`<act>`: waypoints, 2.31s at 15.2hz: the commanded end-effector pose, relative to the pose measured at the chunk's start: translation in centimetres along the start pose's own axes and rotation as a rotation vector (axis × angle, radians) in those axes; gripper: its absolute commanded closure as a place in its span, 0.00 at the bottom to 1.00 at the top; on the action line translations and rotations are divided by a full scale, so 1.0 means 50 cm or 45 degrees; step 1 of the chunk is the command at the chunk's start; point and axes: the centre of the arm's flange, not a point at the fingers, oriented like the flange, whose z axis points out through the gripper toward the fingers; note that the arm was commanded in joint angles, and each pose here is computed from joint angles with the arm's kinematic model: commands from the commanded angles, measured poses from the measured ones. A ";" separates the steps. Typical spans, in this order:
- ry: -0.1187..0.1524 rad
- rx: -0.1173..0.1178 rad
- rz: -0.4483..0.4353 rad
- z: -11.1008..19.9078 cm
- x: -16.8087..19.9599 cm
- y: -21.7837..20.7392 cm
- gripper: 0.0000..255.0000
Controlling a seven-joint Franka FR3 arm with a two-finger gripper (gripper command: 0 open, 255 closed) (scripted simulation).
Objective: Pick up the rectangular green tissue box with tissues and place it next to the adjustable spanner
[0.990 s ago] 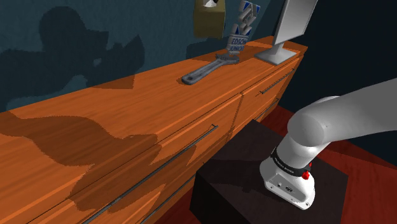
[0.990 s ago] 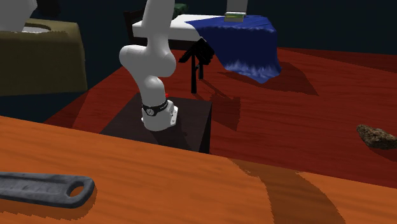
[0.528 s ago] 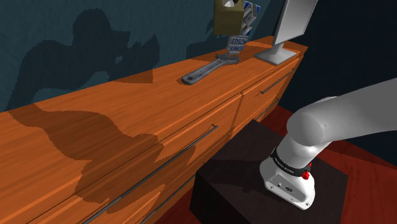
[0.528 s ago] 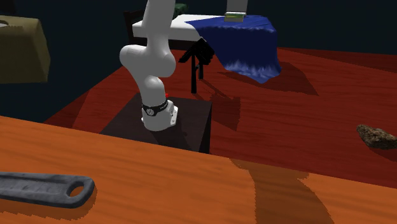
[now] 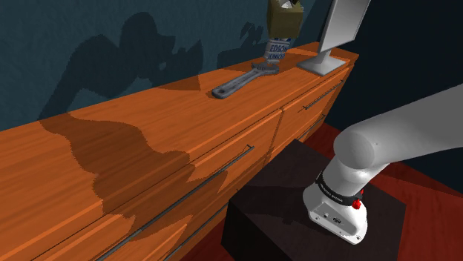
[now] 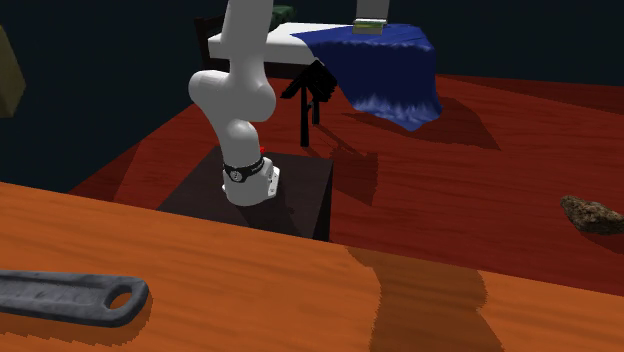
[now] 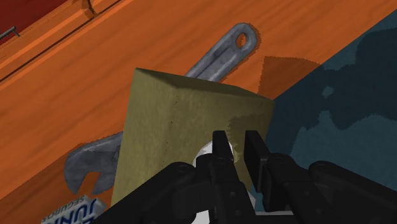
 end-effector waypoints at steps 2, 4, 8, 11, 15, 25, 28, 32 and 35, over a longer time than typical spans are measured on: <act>0.000 0.000 -0.002 -0.026 0.037 0.076 1.00; 0.000 0.000 -0.002 -0.040 0.061 0.121 1.00; 0.000 0.000 -0.002 -0.067 0.110 0.210 1.00; 0.000 0.000 -0.002 -0.087 0.146 0.278 1.00; 0.000 0.000 -0.002 -0.084 0.171 0.338 1.00; 0.000 0.000 -0.002 0.013 0.154 0.377 1.00; 0.000 0.000 -0.002 0.042 0.149 0.388 1.00; 0.000 0.000 -0.002 0.081 0.142 0.403 1.00; 0.000 0.000 -0.002 0.110 0.137 0.415 1.00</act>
